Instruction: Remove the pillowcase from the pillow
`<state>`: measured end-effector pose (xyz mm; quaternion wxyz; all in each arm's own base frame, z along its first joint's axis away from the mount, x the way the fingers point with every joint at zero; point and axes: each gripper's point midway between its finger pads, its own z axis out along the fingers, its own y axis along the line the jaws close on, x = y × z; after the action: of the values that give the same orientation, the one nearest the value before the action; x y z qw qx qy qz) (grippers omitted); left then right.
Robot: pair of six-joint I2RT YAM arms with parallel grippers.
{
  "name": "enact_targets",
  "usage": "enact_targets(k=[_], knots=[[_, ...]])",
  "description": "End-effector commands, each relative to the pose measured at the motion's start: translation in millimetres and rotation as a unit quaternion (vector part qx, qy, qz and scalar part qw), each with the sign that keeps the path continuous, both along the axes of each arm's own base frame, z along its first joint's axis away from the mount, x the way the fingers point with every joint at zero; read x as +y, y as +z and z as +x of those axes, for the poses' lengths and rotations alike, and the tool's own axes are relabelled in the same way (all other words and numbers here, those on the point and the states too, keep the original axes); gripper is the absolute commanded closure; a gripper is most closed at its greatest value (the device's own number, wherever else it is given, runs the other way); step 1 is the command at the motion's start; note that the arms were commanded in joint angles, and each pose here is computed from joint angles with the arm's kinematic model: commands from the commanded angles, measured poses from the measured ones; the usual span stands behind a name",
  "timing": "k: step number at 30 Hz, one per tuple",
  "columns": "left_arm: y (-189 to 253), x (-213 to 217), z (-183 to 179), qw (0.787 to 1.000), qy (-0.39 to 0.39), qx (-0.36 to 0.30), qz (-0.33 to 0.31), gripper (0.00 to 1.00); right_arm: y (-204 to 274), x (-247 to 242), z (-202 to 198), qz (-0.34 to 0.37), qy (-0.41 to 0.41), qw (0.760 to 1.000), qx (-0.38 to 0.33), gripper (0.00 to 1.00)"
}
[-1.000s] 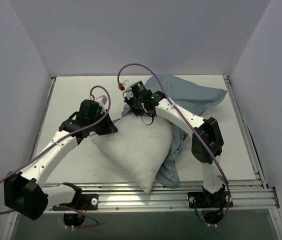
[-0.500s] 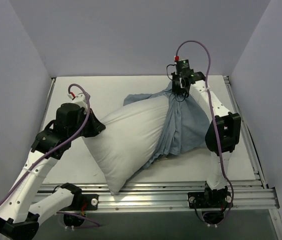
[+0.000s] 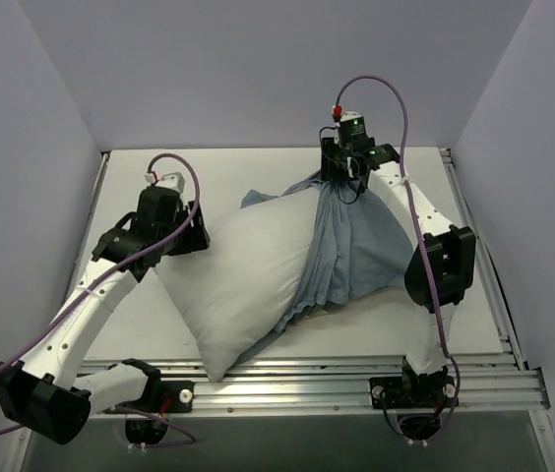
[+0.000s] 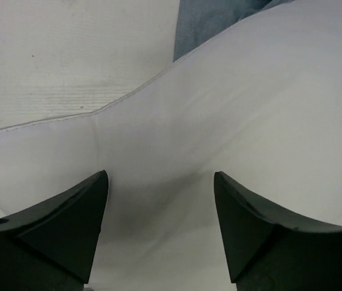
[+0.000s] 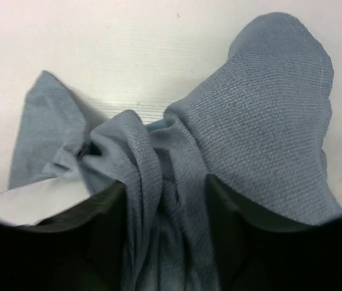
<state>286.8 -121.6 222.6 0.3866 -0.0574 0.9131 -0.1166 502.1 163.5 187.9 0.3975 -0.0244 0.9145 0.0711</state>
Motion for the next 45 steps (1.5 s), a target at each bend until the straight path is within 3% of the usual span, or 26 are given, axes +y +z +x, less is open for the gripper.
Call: enact_targets(k=[1,2,3,4,10,15,19,24,28,30,32,33,35,36,37,45], knots=[[74.1,-7.8,36.5,0.992,-0.023,-0.123,-0.005,0.19,96.2,-0.3,-15.7,0.024,-0.001,0.993,-0.114,0.46],[90.5,-13.1,36.8,0.989,-0.032,-0.141,-0.014,0.06,101.7,-2.0,-21.5,0.025,-0.005,0.993,-0.119,0.42],[98.0,-15.8,35.8,0.988,-0.036,-0.15,-0.017,0.02,106.2,-3.7,-27.1,0.026,-0.008,0.992,-0.124,0.38],[102.8,-18.7,33.4,0.986,-0.046,-0.158,-0.013,0.05,111.1,-8.2,-40.1,0.027,-0.011,0.991,-0.128,0.31],[96.8,-82.7,-9.6,0.963,-0.185,-0.185,0.06,0.06,124.9,-25.2,-92.7,0.066,-0.036,0.985,-0.156,0.18],[44.1,-138.5,-54.4,0.924,-0.31,-0.168,0.147,0.06,93.0,-33.5,-138.7,0.082,-0.035,0.987,-0.131,0.18],[14.0,-154.6,-66.1,0.91,-0.345,-0.149,0.176,0.06,70.3,-38.3,-171.0,0.085,-0.019,0.99,-0.115,0.18],[-22.7,-162.5,-62.2,0.91,-0.346,-0.119,0.196,0.06,43.0,-34.3,-213.3,0.102,0.022,0.991,-0.082,0.17],[-52.9,-166.2,-53.8,0.925,-0.323,-0.083,0.181,0.03,32.8,-27.2,-236.5,0.124,0.042,0.989,-0.063,0.17],[-69.2,-162.4,-41.9,0.935,-0.306,-0.059,0.169,0.13,31.5,-23.1,-243.9,0.136,0.048,0.988,-0.06,0.17],[-77.5,-157.8,-31.0,0.946,-0.288,-0.038,0.148,0.32,20.2,-16.1,-253.5,0.143,0.063,0.987,-0.041,0.16],[-79.9,-159.5,-26.1,0.949,-0.28,-0.033,0.142,0.52,17.0,-13.6,-256.7,0.146,0.066,0.986,-0.035,0.16],[-78.7,-161.8,-20.2,0.951,-0.276,-0.03,0.136,0.69,3.2,-6.2,-265.5,0.145,0.081,0.986,-0.015,0.16],[-73.3,-165.6,-15.3,0.952,-0.273,-0.034,0.131,0.89,-3.5,-3.6,-267.6,0.144,0.082,0.986,-0.005,0.17],[-69.7,-168.2,-13.3,0.953,-0.272,-0.037,0.127,0.97,-8.4,-1.7,-269.5,0.141,0.084,0.986,0.002,0.16],[-33.5,-183.9,-4.6,0.956,-0.271,-0.052,0.098,0.98,-33.5,29.5,-270.2,0.087,0.082,0.993,0.013,0.16]])
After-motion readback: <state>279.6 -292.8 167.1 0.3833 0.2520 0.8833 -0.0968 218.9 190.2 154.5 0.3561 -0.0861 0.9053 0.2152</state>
